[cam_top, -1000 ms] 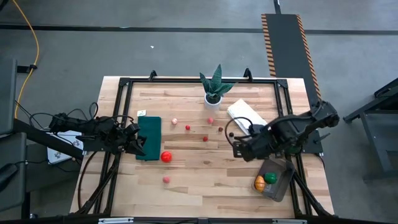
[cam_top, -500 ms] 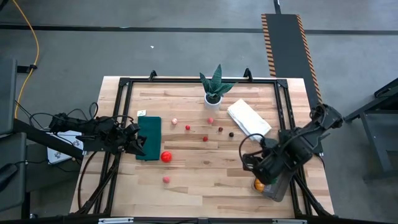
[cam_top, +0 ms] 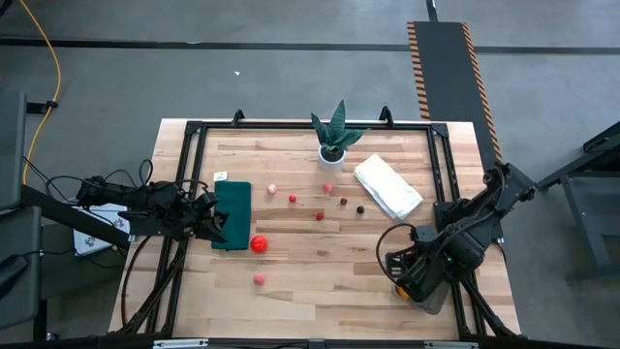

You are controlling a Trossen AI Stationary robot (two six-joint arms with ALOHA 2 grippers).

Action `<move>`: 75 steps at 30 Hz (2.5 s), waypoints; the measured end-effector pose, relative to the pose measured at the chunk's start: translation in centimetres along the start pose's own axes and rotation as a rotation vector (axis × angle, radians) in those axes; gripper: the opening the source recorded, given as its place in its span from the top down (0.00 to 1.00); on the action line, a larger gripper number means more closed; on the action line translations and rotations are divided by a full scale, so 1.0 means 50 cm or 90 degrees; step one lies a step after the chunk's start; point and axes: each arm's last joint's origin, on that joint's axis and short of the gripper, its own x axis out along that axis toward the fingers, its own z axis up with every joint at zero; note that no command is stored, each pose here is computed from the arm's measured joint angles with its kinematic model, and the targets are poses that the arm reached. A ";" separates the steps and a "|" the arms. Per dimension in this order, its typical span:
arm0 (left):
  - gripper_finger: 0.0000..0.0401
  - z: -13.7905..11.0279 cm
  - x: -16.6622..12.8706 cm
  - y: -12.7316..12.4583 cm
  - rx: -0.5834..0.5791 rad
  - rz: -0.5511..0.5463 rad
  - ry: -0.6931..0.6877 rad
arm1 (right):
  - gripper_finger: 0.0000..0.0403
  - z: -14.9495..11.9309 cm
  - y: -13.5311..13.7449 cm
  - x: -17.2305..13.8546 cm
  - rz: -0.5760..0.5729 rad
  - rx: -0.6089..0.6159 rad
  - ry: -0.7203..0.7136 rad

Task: Pick and placing Produce into tupperware
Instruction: Put the bottom red cherry into the black bin

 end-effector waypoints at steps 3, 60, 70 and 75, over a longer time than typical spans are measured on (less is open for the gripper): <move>1.00 0.000 0.000 0.000 -0.010 0.000 0.000 | 0.73 -0.002 -0.013 0.009 -0.006 -0.013 -0.012; 1.00 0.005 0.000 0.006 -0.052 0.045 -0.067 | 0.73 0.132 -0.177 0.313 -0.001 -0.040 0.020; 1.00 0.005 0.000 0.005 -0.051 0.044 -0.067 | 0.73 0.147 -0.173 0.317 0.004 -0.022 -0.013; 1.00 0.005 0.000 0.005 -0.050 0.044 -0.067 | 0.73 0.149 -0.172 0.317 0.004 -0.020 -0.016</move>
